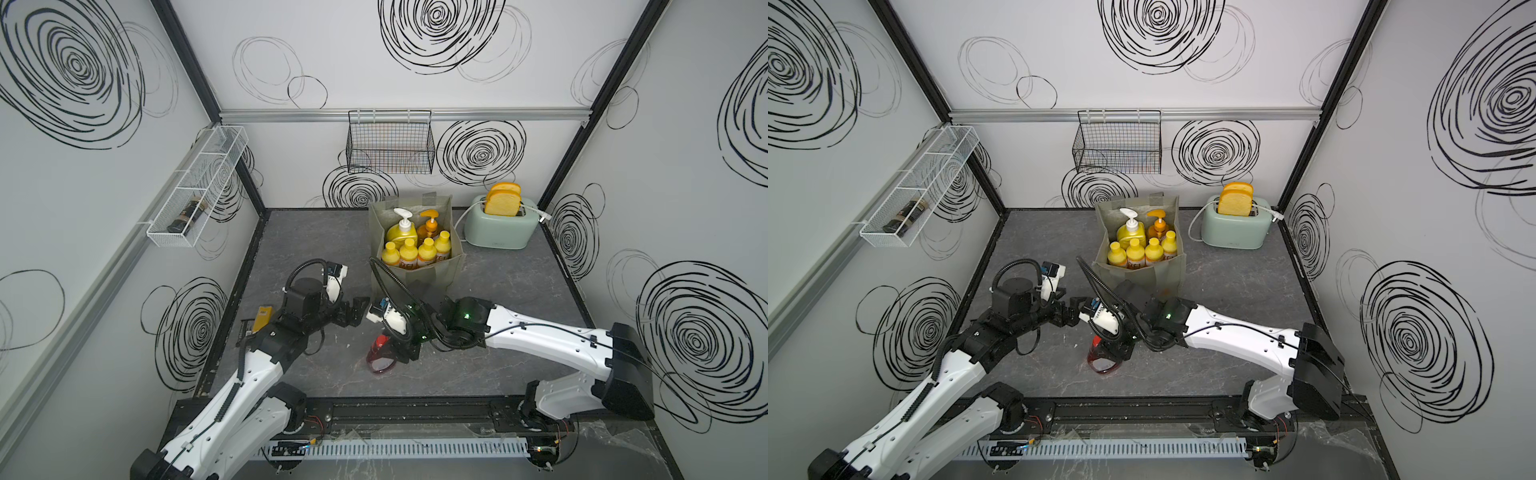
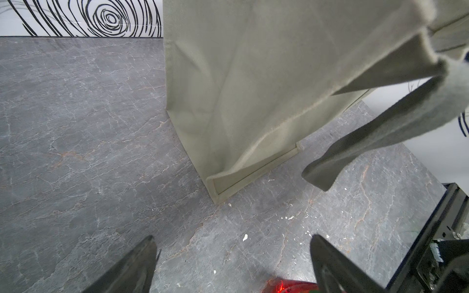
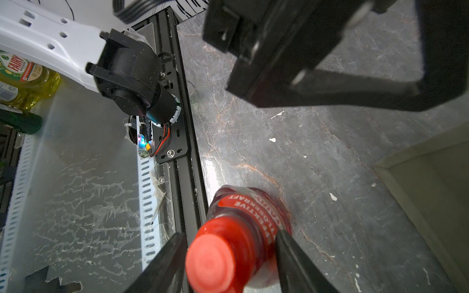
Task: Pack dish soap into the shopping bag
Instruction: Adjust the bottle of dish soap at the center of the board.
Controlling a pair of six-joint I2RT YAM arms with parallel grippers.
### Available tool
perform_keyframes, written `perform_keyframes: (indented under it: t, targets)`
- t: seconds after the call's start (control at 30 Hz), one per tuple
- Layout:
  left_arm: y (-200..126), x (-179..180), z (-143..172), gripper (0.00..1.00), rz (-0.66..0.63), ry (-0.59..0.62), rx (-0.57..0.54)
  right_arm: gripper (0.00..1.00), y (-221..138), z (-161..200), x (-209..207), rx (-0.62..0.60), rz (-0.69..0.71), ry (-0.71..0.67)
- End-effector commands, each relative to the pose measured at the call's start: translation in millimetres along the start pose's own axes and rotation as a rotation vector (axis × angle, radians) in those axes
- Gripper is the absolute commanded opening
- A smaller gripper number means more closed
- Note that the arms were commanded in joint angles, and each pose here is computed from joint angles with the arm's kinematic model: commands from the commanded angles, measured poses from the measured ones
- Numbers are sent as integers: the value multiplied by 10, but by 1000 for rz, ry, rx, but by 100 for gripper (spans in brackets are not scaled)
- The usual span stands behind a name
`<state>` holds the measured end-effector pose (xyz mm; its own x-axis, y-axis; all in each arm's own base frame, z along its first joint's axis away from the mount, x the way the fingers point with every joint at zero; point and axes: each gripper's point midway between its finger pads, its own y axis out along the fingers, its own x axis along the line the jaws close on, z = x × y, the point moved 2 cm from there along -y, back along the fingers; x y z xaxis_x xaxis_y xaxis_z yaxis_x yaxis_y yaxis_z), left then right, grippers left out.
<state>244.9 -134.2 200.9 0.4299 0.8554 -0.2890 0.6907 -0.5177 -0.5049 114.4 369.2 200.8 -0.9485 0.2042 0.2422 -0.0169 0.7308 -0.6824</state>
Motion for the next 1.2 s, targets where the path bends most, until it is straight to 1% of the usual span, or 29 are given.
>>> perform_keyframes:
  t: [0.0,0.2,0.33,0.47,0.57,0.77,0.87,0.93,1.0,1.1,1.17]
  targets:
    - [-7,-51,-65,96,25,28,-35,60,-20,-88,53,-27,-2,-22]
    - [-7,-59,-63,96,26,30,-35,68,-19,-120,-2,-48,31,-31]
    - [-4,-68,-58,96,29,33,-33,67,-7,-122,-57,-55,63,-31]
    - [0,-71,-54,96,30,33,-31,61,9,-114,-59,-51,59,-30]
    - [1,-73,-49,96,31,33,-28,55,9,-106,-52,-51,53,-31]
    - [0,-80,-45,96,29,35,-28,39,-20,-77,-39,-47,50,-31]
    - [-17,-35,-63,96,-5,37,-35,30,-77,-85,-57,-54,73,-27]
    - [-48,-14,-93,96,-23,39,-52,25,-143,-100,-79,-66,102,-27]
    - [-91,-9,-133,96,-35,40,-74,21,-240,-108,-150,-83,165,-11]
    - [-141,-26,-163,96,-46,42,-94,17,-408,-89,-268,-117,268,30]
    - [-162,-37,-163,96,-58,43,-105,15,-524,-66,-321,-139,312,49]
